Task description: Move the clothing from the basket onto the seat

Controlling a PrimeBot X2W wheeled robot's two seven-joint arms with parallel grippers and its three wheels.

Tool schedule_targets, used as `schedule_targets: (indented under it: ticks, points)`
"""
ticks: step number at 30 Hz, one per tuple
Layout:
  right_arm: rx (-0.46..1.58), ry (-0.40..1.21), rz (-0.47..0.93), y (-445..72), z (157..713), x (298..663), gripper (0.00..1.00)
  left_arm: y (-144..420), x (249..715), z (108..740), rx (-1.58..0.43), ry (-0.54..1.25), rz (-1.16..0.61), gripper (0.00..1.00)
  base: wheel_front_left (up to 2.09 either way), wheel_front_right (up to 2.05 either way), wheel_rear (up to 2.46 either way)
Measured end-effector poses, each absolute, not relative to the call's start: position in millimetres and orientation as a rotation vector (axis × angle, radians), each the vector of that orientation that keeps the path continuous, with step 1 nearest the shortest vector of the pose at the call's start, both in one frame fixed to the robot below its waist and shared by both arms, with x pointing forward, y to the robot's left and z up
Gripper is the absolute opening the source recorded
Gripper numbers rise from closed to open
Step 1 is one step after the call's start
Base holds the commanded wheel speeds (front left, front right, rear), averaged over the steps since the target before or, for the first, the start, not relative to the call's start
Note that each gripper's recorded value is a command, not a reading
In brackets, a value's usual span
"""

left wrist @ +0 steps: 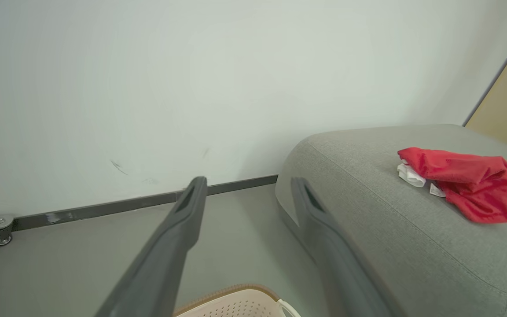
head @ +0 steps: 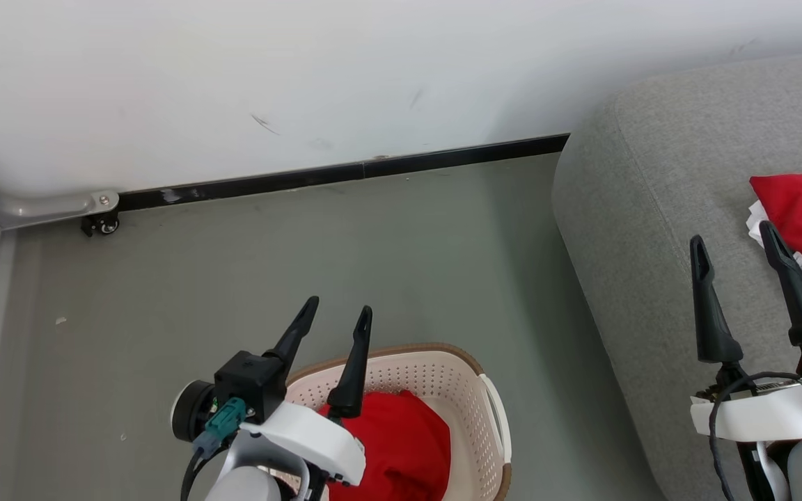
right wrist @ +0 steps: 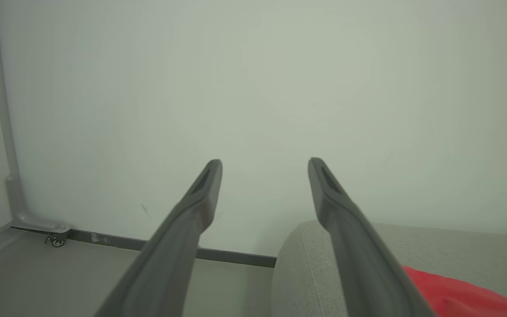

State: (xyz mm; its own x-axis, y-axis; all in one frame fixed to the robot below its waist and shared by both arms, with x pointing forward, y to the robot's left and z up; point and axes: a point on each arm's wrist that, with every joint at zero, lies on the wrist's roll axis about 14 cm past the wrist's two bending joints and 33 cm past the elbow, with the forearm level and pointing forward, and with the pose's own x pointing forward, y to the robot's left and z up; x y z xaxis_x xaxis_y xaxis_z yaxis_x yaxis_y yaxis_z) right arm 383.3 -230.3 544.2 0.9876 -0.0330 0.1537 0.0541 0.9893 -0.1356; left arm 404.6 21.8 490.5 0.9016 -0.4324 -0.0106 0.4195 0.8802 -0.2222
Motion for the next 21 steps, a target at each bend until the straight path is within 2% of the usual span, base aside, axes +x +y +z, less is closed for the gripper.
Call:
schedule_targets:
  ticks: [11,21]
  points:
    - [-0.144,-0.158,-0.019,-223.8,546.7,387.6,1.00,55.5,415.5,498.8,-0.218,0.019,-0.329,1.00,0.00,0.00,0.00]
    - [-0.145,-0.177,-0.010,-220.7,554.2,387.1,1.00,111.7,427.1,514.4,-0.195,-0.045,-0.164,1.00,0.00,0.00,0.00]
